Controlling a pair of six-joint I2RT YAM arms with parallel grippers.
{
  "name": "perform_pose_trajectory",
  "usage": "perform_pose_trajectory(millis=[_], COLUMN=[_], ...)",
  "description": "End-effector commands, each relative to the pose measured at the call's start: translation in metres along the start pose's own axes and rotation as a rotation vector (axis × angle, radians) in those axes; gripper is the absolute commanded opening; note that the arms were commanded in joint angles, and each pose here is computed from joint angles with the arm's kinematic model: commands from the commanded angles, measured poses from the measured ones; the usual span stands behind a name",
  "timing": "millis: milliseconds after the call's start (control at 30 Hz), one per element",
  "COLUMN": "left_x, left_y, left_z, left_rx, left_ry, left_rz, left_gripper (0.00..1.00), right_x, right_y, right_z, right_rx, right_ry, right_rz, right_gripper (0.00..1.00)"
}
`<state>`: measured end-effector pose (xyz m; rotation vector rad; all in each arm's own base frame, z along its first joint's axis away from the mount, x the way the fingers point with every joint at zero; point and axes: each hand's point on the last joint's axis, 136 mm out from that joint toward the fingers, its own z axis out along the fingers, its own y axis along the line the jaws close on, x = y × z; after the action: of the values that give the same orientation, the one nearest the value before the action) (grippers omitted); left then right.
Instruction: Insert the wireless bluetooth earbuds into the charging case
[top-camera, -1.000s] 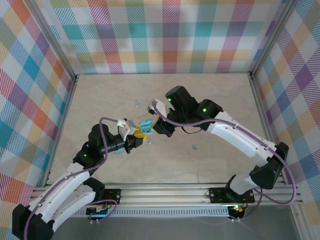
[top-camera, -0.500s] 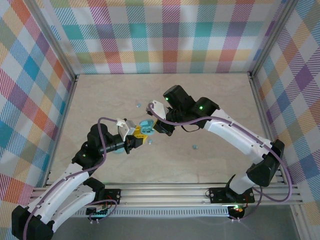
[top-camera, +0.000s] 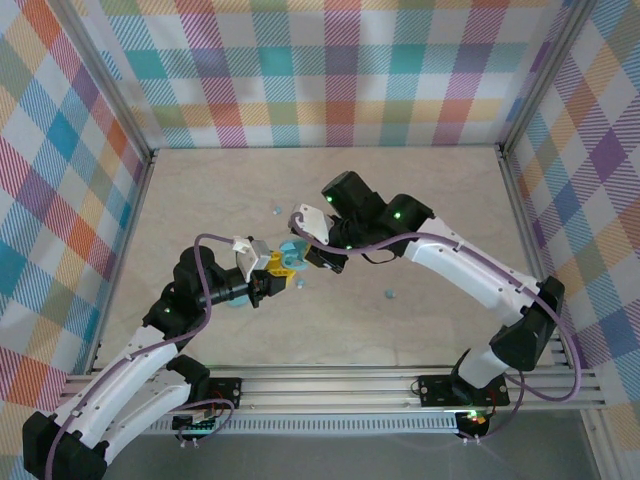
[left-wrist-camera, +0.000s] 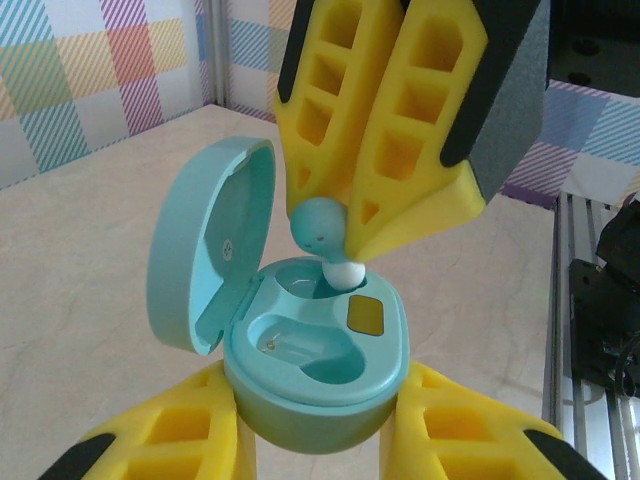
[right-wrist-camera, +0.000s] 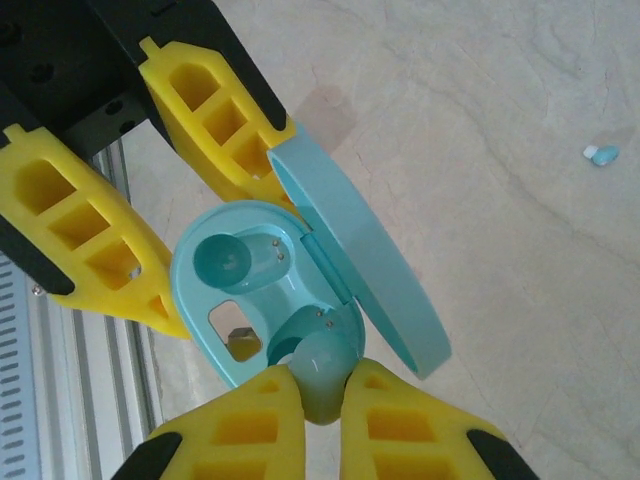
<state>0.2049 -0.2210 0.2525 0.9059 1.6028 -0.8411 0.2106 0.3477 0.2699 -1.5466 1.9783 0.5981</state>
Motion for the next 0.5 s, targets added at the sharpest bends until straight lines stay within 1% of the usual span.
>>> perform_pose_trajectory(millis=[0,167,233,300,467], left_x=[-0.019,-0.020,-0.019,-0.019,-0.019], left_y=[-0.010,-0.010,-0.010,-0.010,-0.009], left_z=[-0.004,-0.003,-0.003,-0.003,-0.004], left_rx=[0.036,0.039,0.038,0.037,0.033], left_ry=[-0.042,-0.042,-0.041,-0.041,-0.041], left_rz=[0.038,0.034,0.034,0.034,0.034], left_gripper=[0.00,0.00,0.00,0.00,0.00], right_x=[-0.001,0.002,0.002,0.003,0.003], right_y=[0.001,0.004,0.007,0.009,0.012], right_z=[0.001,0.005,0.005,0.005,0.004], right_rx=[0.005,-0.003,-0.010,-0.014,-0.018], right_ry=[0.017,0.035,0.036,0.037,0.027], right_rz=[-0.042,-0.055,-0.063,-0.072,-0.092], right_gripper=[0.12,0.13,0.15,0.22,0.28])
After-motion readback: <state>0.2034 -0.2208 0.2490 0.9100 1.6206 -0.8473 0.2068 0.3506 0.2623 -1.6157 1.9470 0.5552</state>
